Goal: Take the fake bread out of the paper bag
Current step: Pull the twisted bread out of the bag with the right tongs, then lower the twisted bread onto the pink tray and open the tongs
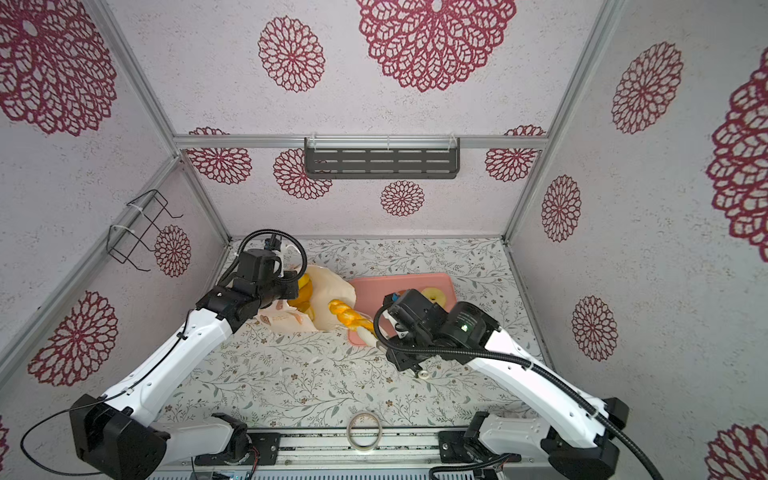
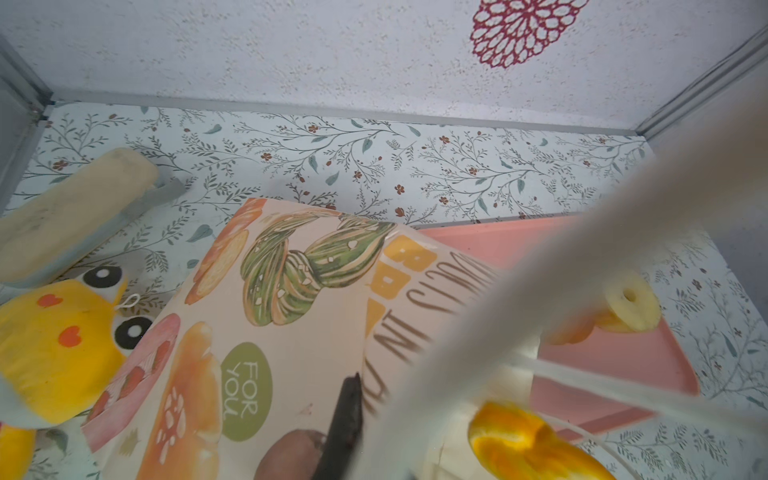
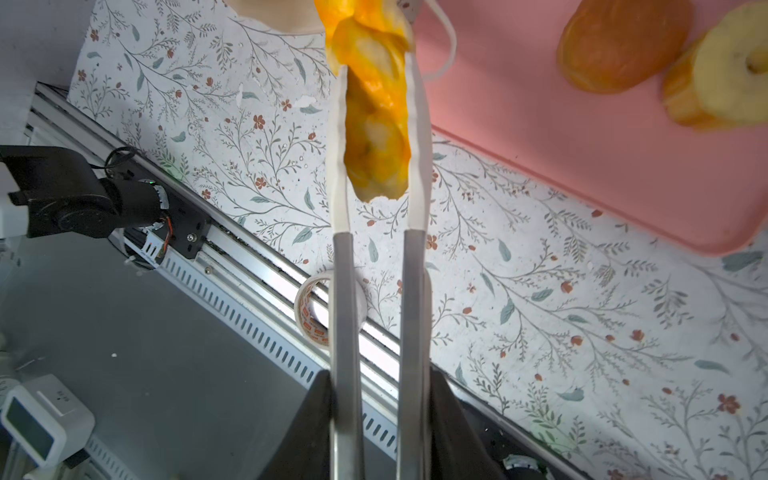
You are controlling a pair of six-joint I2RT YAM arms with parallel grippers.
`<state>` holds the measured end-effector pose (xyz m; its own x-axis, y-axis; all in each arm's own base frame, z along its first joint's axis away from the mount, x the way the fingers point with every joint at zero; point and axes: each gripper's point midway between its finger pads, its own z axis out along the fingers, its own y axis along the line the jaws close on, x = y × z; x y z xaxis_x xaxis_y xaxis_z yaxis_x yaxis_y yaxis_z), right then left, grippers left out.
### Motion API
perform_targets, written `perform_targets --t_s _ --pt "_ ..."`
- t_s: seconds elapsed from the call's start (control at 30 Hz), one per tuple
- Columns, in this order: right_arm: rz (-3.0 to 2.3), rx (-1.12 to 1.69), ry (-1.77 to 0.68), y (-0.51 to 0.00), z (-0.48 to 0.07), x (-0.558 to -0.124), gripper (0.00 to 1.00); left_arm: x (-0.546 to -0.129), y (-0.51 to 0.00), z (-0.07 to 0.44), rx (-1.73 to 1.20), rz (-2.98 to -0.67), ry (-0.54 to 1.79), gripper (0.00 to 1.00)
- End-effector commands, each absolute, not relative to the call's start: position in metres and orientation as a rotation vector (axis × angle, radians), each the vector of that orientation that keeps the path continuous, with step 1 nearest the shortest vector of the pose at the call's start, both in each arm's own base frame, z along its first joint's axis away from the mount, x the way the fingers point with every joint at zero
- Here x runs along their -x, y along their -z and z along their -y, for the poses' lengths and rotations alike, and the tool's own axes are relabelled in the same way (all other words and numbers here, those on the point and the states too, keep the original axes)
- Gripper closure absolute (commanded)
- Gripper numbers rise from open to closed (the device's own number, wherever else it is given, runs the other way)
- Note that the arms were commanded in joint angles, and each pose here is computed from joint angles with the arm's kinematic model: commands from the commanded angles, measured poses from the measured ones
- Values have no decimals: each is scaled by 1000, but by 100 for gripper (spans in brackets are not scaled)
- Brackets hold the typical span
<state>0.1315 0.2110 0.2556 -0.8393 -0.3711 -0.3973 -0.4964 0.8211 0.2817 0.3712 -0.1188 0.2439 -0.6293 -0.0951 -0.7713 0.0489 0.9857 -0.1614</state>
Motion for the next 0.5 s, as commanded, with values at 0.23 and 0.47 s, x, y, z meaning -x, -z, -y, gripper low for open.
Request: perform_targets --t_s 0.23,0.47 --pt "-2378 147 -710 -317 -188 -163 100 -373 -247 88 189 -2249 122 100" --pt "-2354 -47 -676 -298 -193 -213 100 -366 -260 81 179 -2217 135 100"
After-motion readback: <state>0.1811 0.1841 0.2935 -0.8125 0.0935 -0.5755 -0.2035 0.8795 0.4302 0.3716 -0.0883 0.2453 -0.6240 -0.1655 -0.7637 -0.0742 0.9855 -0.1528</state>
